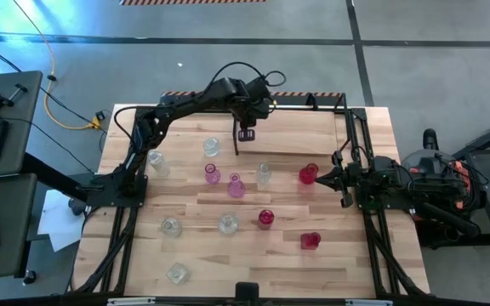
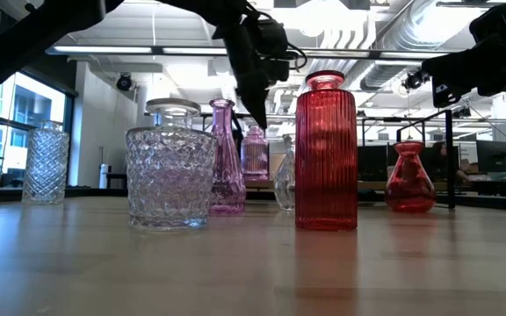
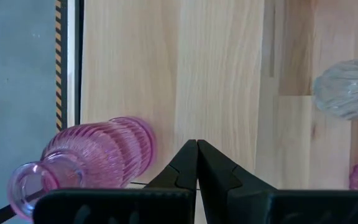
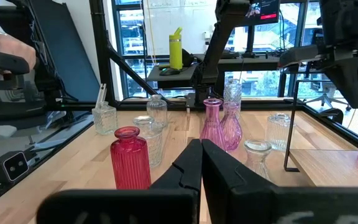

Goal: Sort vases onto shelf
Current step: Put the violet vase on the shelf

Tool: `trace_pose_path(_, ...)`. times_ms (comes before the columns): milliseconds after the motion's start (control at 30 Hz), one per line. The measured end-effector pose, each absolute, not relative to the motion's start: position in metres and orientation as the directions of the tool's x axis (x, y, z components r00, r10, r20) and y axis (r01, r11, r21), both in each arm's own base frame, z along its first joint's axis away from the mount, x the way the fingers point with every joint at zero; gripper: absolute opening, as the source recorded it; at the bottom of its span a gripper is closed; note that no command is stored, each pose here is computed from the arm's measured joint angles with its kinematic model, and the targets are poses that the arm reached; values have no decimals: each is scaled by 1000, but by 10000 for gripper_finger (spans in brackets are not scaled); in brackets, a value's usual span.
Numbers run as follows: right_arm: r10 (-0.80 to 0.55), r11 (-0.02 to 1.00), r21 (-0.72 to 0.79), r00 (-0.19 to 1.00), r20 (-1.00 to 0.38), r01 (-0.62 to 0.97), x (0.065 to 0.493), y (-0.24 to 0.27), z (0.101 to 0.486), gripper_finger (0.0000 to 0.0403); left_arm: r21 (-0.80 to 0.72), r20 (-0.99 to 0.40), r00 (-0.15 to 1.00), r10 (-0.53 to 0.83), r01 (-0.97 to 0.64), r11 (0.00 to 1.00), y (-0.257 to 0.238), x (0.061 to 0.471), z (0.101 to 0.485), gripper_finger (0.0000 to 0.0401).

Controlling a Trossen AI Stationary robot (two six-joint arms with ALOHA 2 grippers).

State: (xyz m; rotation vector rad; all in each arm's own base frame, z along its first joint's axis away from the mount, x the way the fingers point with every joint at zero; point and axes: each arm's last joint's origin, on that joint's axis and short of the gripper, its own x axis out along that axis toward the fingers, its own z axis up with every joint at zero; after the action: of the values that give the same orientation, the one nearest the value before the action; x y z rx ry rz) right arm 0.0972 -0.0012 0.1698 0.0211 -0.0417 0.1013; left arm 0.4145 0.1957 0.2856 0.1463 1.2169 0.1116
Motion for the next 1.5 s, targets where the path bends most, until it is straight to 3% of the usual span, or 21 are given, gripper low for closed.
trace_pose_path(733, 101, 995, 19, 994, 42, -102, 97, -1, 170, 0, 168, -915, 374, 151, 13, 986, 196, 417, 287, 0)
trace_pose_path(1167, 101, 995, 19, 994, 42, -101, 97, -1, 170, 0, 130, -897, 412, 161, -104, 986, 193, 424, 287, 0)
trace_pose_path(1500, 101, 995, 19, 994, 42, -101, 97, -1, 170, 0, 126, -900, 392, 190, -183, 975, 218, 424, 269, 0)
